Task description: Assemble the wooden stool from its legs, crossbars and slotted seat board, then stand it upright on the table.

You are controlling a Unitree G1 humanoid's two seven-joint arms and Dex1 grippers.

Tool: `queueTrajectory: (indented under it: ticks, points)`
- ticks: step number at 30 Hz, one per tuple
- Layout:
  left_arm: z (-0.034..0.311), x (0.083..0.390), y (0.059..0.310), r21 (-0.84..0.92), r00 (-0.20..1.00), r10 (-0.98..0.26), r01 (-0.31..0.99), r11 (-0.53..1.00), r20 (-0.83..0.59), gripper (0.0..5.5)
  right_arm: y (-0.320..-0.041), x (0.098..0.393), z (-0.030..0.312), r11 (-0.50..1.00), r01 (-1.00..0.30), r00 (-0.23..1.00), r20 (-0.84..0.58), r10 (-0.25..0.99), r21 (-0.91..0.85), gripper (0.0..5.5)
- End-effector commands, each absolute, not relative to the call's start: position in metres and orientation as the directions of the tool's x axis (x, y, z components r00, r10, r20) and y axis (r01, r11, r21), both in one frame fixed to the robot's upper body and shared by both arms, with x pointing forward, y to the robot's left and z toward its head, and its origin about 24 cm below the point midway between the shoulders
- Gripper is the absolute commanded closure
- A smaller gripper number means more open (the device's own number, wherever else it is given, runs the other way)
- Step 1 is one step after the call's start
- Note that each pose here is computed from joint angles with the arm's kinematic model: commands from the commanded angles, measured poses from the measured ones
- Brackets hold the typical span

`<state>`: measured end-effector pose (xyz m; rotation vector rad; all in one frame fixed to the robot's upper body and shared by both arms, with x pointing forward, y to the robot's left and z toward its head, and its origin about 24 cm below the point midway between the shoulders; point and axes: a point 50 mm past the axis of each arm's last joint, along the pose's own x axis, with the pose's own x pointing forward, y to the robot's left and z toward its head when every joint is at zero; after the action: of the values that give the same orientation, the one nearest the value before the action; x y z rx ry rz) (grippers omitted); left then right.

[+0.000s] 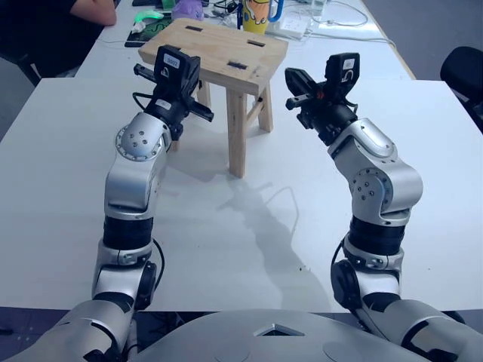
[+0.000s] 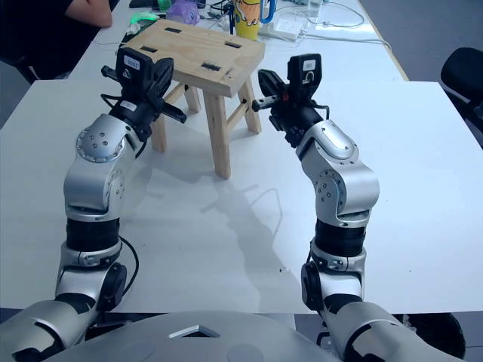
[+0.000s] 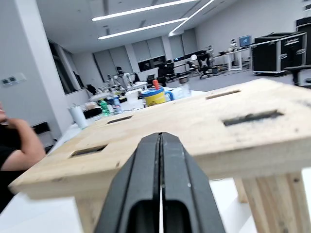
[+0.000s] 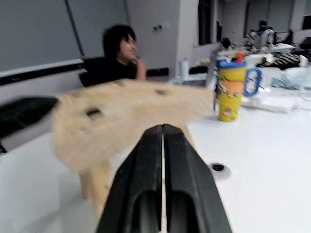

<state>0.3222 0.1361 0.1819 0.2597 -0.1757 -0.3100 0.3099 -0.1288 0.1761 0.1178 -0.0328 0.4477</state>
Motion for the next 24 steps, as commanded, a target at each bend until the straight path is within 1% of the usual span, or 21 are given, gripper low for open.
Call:
queueTrajectory:
  ticks: [1,3,4,7,9,11,12,14,19,21,24]
  points:
    - [0.177,0.323,0.146,0.304,0.949,-0.271,0.213,0.929,0.164,5.5,-0.158,0.313,0.157,0.958,-0.286,0.958,0.017,0.286,0.012,5.48]
    - [0.178,0.311,0.144,0.324,0.933,-0.287,0.209,0.923,0.217,5.5,-0.165,0.309,0.153,0.963,-0.268,0.963,0.034,0.267,0.019,5.48]
    - [0.174,0.305,0.144,0.338,0.928,-0.301,0.217,0.916,0.218,5.5,-0.166,0.307,0.152,0.961,-0.276,0.961,0.042,0.275,0.023,5.48]
    - [0.15,0.291,0.144,0.355,0.937,-0.325,0.264,0.897,0.124,5.5,-0.152,0.299,0.143,0.914,-0.4,0.917,0.034,0.398,0.072,5.48]
    - [0.134,0.287,0.145,0.358,0.944,-0.324,0.283,0.89,0.059,5.5,-0.14,0.294,0.134,0.868,-0.487,0.872,-0.008,0.49,0.097,5.48]
    - [0.12,0.283,0.137,0.311,0.928,-0.372,0.348,0.884,0.018,5.5,-0.13,0.29,0.124,0.834,-0.538,0.838,-0.029,0.545,0.125,5.48]
    - [0.114,0.282,0.13,0.26,0.909,-0.416,0.398,0.88,0.016,5.5,-0.125,0.29,0.12,0.822,-0.553,0.827,-0.035,0.561,0.136,5.48]
    - [0.104,0.279,0.117,0.23,0.861,-0.509,0.496,0.837,-0.003,5.5,-0.115,0.291,0.114,0.801,-0.575,0.808,-0.035,0.588,0.169,5.48]
    - [0.099,0.292,0.093,0.249,0.755,-0.654,0.64,0.727,-0.032,5.5,-0.104,0.296,0.11,0.796,-0.571,0.81,-0.022,0.586,0.199,5.48]
    - [0.098,0.304,0.093,0.293,0.749,-0.66,0.645,0.706,-0.059,5.5,-0.105,0.298,0.108,0.8,-0.564,0.814,-0.022,0.58,0.204,5.48]
    - [0.097,0.325,0.098,0.376,0.764,-0.637,0.624,0.685,-0.107,5.5,-0.105,0.302,0.107,0.802,-0.561,0.817,-0.022,0.577,0.204,5.48]
